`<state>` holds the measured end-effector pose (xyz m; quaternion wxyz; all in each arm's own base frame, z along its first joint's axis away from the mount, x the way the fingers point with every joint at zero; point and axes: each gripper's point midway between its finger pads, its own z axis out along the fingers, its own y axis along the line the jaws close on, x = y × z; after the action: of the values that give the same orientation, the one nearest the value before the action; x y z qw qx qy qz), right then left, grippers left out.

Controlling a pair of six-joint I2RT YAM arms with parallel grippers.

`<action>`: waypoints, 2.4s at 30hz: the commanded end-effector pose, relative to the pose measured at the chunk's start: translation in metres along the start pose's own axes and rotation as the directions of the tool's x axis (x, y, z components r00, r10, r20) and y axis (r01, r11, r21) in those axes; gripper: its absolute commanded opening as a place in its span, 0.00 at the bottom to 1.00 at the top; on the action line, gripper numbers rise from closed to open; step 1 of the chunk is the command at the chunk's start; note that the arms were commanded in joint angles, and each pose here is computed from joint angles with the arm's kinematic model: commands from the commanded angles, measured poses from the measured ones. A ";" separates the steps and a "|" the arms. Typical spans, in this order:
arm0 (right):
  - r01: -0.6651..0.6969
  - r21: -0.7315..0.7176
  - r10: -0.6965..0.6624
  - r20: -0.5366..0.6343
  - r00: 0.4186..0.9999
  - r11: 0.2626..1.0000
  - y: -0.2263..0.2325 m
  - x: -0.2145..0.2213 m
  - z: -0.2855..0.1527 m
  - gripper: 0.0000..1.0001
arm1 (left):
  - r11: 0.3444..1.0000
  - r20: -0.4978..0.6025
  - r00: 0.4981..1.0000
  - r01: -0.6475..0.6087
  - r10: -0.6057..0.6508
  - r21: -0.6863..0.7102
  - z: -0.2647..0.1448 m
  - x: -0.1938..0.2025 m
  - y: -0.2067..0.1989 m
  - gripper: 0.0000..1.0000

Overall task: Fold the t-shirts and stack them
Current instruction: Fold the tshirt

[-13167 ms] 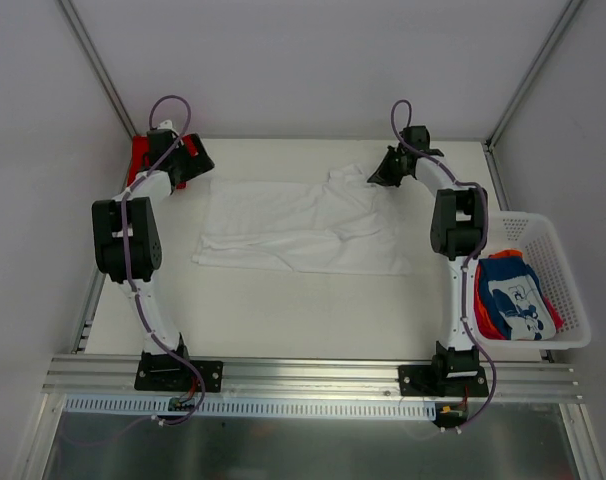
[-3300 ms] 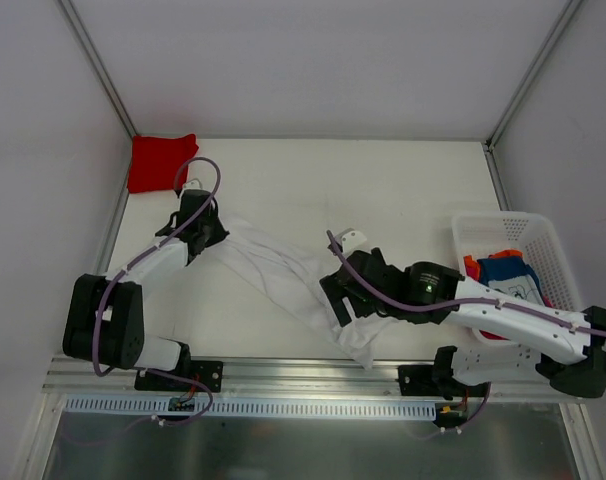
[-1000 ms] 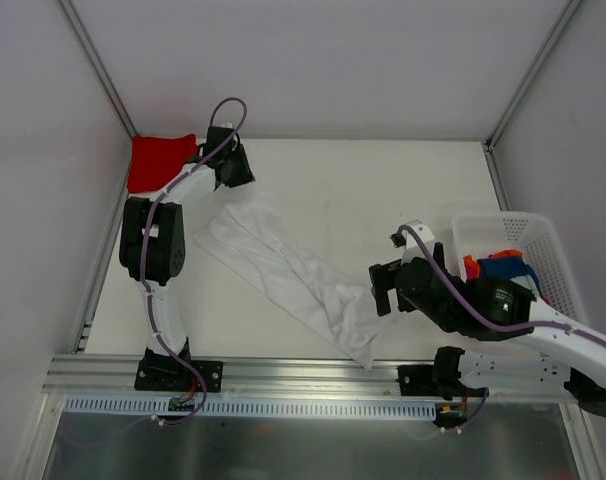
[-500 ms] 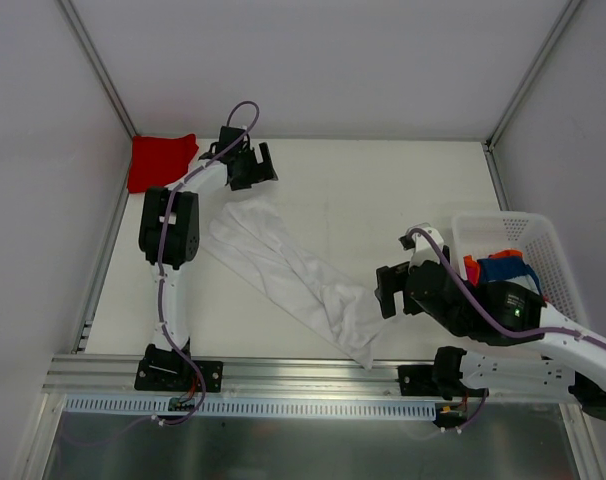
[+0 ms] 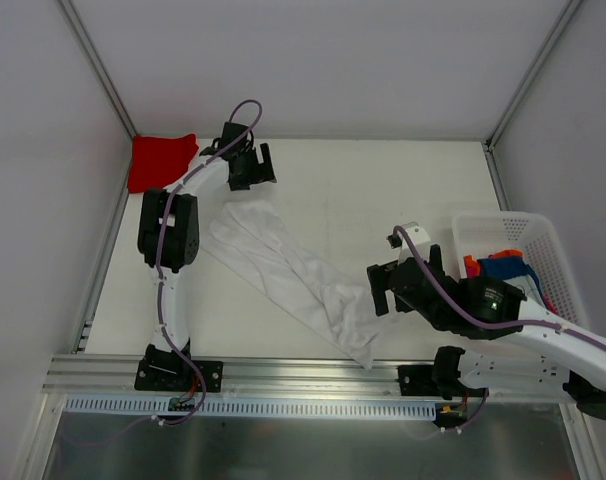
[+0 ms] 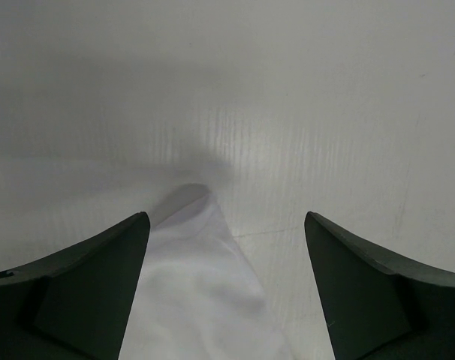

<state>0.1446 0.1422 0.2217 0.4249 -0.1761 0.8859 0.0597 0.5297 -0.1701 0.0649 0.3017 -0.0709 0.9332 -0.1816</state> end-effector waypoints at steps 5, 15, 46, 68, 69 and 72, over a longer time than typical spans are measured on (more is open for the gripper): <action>-0.035 0.010 0.035 0.016 0.999 0.999 0.001 -0.002 0.005 1.00 | 0.983 0.050 0.999 -0.009 0.018 -0.181 -0.065 -0.013 0.012 0.80; -0.019 0.009 0.019 -0.005 1.000 1.000 0.008 0.001 0.013 1.00 | 0.987 -0.037 0.999 -0.004 -0.002 -0.158 -0.042 0.024 -0.008 0.79; -0.048 -0.028 0.049 0.048 0.998 0.998 -0.018 0.021 -0.001 1.00 | 0.945 -0.049 0.998 0.029 -0.048 -0.327 0.016 0.049 0.014 0.14; -0.073 -0.044 0.073 0.004 0.997 0.996 -0.004 0.026 0.007 0.99 | 0.973 0.153 0.985 -0.041 0.077 -0.226 -0.117 -0.002 -0.034 0.00; -0.072 -0.045 0.072 0.000 0.997 0.996 -0.003 0.027 0.009 1.00 | 0.975 0.178 0.980 -0.046 0.086 -0.216 -0.134 -0.004 -0.037 0.00; -0.080 -0.066 0.080 -0.003 0.997 0.995 0.004 0.027 0.012 0.99 | 0.975 0.222 0.970 -0.047 0.096 -0.217 -0.165 -0.005 -0.034 0.00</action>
<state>0.1358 0.1317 0.1943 0.4192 -0.1632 0.8889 0.0871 0.4548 -0.1658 0.1569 0.3556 -0.0968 0.9272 -0.0674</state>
